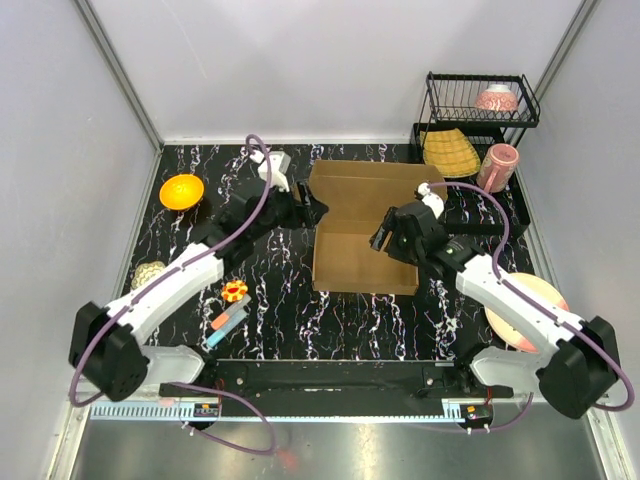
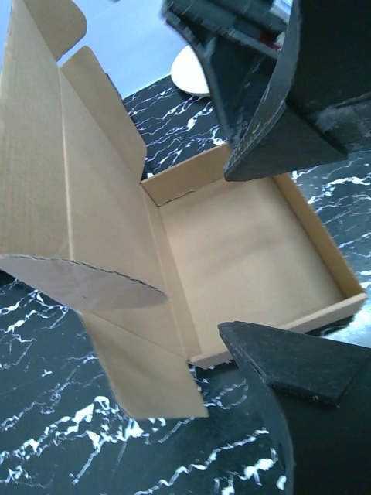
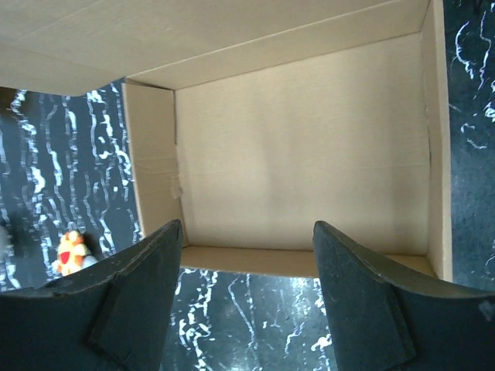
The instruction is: Fold the paper box
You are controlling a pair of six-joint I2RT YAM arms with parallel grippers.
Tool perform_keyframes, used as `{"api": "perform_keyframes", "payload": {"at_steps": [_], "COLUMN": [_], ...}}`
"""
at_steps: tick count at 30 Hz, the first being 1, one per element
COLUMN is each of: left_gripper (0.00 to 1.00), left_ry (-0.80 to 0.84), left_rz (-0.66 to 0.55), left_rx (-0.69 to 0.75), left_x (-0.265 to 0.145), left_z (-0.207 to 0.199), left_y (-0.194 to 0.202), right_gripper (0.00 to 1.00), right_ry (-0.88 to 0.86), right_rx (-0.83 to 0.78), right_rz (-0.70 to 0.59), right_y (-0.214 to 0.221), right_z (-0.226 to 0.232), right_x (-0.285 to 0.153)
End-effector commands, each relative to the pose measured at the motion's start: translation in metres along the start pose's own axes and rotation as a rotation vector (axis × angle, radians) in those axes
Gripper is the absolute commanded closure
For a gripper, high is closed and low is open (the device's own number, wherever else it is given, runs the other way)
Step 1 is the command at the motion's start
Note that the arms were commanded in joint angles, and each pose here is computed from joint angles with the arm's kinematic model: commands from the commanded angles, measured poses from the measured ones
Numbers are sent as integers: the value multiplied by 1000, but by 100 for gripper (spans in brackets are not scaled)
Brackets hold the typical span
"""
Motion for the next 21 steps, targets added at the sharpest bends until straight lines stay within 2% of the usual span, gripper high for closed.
{"api": "perform_keyframes", "payload": {"at_steps": [1, 3, 4, 5, 9, 14, 21], "left_gripper": [23, 22, 22, 21, 16, 13, 13], "left_ry": [-60, -146, -237, -312, -681, -761, -669], "left_rz": [-36, -7, -34, 11, 31, 106, 330], "left_rx": [26, 30, 28, 21, -22, -19, -127], "left_x": [-52, -72, -89, -100, -140, -151, -125], "left_z": [5, 15, 25, 35, 77, 91, 99], "left_y": [-1, 11, 13, 27, 60, 75, 106], "right_gripper": [27, 27, 27, 27, 27, 27, 27], "right_ry": [-71, -77, -88, -77, -72, -76, -85], "right_rx": [-84, -106, -111, -135, -174, -194, -193], "right_rz": [-94, -109, -121, -124, -153, -178, -185], "right_y": [-22, -24, -25, -25, -35, -46, -52], "right_z": [28, 29, 31, 30, 41, 50, 54], "right_x": [2, 5, 6, 11, 17, 22, 22]}}
Point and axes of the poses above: each gripper's point midway between its finger pads, its own x axis out along the fingers, its own z axis along the line the jaws close on, y = z × x, the point moved 6 cm from there along -x, back along the fingers, and after that the axes turned 14 degrees about x, right-handed, at the moved point
